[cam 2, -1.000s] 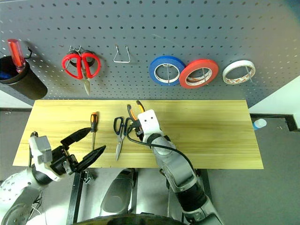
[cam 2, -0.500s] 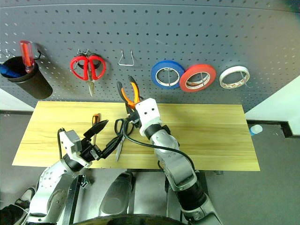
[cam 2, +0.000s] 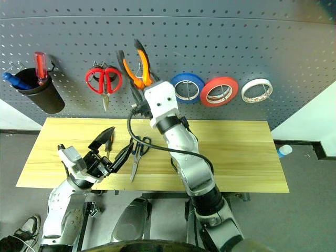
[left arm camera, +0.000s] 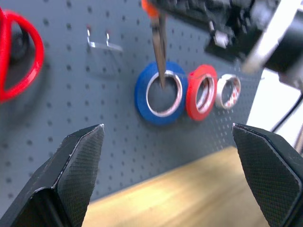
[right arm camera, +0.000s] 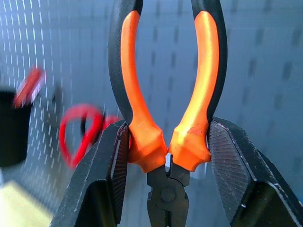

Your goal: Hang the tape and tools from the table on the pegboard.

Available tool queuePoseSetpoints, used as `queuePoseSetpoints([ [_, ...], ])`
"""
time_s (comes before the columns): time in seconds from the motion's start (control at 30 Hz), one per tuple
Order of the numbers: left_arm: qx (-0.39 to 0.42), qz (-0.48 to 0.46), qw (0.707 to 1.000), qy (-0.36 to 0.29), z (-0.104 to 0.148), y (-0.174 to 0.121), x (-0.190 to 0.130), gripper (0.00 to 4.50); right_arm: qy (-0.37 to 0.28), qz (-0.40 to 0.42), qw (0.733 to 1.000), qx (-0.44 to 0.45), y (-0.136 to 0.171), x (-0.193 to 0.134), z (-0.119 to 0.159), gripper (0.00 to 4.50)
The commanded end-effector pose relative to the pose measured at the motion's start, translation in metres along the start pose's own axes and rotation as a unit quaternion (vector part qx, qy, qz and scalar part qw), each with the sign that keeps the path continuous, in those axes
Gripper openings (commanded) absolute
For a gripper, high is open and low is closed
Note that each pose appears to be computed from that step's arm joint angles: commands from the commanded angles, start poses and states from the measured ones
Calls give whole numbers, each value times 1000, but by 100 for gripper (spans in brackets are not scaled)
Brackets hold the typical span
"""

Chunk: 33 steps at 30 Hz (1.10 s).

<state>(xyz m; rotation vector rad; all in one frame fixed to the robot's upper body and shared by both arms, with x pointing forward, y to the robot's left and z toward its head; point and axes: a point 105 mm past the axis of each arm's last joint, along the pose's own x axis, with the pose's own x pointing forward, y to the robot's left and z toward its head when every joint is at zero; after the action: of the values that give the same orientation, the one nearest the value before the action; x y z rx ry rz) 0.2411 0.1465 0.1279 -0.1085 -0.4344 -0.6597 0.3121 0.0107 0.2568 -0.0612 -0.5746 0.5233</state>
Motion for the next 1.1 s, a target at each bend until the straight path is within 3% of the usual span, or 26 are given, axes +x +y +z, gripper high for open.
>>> queuePoseSetpoints([
  [0.03,28,27,999,-26,9,9,-2,450,-62,-2,998,-1,2,14,28,211],
  [0.33,34,37,998,-34,6,8,-5,450,-99,6,995,-4,10,49,35,211],
  [1.1,34,42,998,-32,15,0,-14,450,-99,-10,995,-15,-1,72,18,211],
])
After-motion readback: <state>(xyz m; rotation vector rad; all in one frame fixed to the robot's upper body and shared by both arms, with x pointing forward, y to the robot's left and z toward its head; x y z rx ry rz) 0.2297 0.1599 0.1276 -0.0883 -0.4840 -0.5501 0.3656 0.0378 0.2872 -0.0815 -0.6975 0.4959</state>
